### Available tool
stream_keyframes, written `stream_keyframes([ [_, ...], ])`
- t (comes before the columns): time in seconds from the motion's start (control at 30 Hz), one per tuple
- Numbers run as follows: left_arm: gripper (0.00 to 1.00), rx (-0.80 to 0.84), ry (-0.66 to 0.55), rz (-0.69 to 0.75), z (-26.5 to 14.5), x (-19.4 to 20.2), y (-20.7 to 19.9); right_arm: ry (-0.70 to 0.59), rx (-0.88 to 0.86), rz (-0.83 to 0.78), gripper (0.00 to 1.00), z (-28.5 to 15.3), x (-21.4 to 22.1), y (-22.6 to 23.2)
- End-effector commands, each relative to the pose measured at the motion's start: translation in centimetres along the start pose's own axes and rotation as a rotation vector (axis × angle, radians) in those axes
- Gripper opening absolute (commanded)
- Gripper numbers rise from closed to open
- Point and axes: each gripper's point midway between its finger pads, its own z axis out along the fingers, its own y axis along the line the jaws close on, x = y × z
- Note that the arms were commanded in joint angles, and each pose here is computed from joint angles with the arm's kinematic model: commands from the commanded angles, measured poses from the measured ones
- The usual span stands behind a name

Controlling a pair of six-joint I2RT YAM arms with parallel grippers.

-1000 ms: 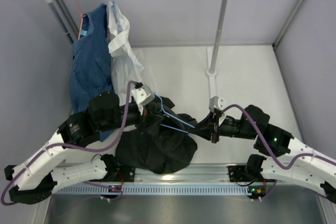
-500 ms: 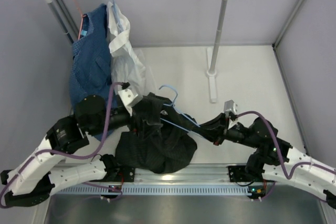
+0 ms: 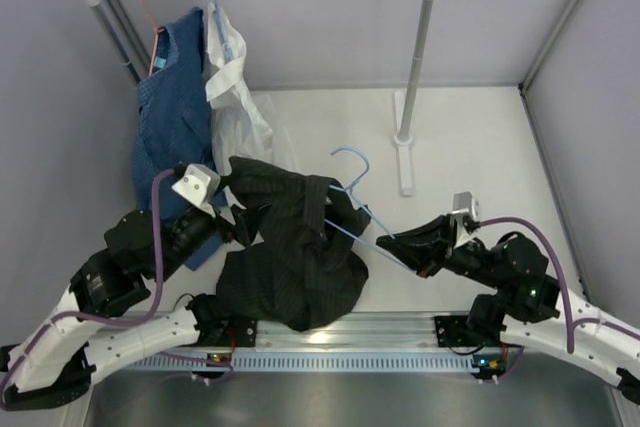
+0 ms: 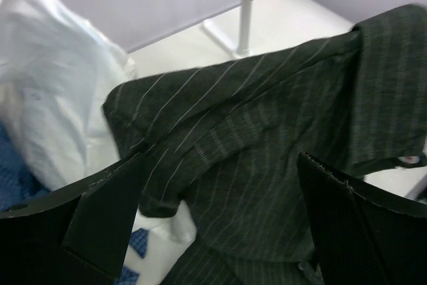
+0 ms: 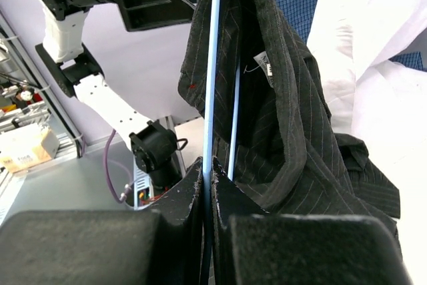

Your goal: Place the shirt on the hanger

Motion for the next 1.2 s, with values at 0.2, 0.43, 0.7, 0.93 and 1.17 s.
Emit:
stream_keyframes([
  [0.2,0.92,-0.192,0.071,0.051,-0.8,2.0,3.7,-0.198,-0.038,-0.026,0.00,-2.7,-6.5,2.1],
  [0.43,0.86,-0.153,0.053,0.083,-0.2,1.8,3.0,-0.166,-0.060,-0.028,0.00,-3.6,-6.7,2.9],
  [0.7,0.57,-0.120,-0.028,0.144,3.1,-0.6,1.6,-0.206,-0.077,-0.035,0.00,-5.0,-8.2,3.7],
  [0.93,0.00,-0.199,-0.031,0.195,3.0,-1.9,3.0,-0.185,-0.012,-0.064,0.00,-6.1,-8.3,2.8],
  [1.17,0.00,-0.125,-0.108,0.346,0.2,-6.5,3.0,-0.113,0.047,-0.096,0.00,-7.2,-7.2,1.8],
])
